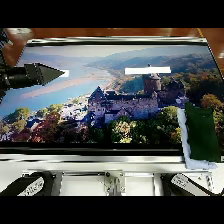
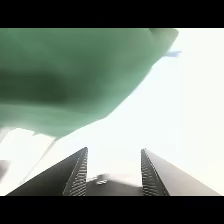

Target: Fold the shirts.

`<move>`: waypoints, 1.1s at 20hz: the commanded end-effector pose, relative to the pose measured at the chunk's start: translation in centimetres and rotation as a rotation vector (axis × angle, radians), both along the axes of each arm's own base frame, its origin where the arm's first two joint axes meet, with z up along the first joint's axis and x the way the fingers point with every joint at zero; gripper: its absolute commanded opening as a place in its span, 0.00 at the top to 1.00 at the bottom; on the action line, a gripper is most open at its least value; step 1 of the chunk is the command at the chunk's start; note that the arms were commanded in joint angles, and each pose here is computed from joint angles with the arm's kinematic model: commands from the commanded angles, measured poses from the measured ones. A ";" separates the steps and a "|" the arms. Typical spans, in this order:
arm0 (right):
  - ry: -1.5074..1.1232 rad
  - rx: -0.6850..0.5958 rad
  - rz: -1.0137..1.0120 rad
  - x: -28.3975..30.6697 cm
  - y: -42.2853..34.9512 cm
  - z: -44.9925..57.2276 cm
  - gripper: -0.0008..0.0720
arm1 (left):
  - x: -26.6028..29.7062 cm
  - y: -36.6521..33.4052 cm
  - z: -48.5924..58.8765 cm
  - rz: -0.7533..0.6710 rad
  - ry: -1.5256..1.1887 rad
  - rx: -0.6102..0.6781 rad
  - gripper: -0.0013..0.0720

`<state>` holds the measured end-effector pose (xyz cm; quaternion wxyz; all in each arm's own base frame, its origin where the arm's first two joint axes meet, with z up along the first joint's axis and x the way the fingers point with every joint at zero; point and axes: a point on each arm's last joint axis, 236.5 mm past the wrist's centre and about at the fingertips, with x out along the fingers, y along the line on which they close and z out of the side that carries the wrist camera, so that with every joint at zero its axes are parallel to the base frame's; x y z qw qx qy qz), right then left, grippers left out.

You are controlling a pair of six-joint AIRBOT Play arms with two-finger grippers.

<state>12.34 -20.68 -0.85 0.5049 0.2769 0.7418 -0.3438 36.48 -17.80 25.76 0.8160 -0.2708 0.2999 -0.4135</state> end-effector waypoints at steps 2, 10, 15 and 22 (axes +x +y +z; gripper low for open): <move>0.074 -0.092 0.055 -1.5 -2.6 3.1 0.35 | 0.7 0.6 -0.7 0.031 -0.006 0.036 0.93; -1.026 -0.206 0.257 20.6 2.4 21.5 0.35 | 1.8 7.3 -13.3 0.248 0.239 0.789 0.93; -0.699 0.005 0.575 20.0 12.0 14.3 0.03 | -0.8 2.6 -18.9 0.025 0.352 0.940 0.10; -0.620 0.115 0.677 20.6 17.5 11.6 0.03 | -1.0 2.0 -19.4 0.001 0.353 0.950 0.10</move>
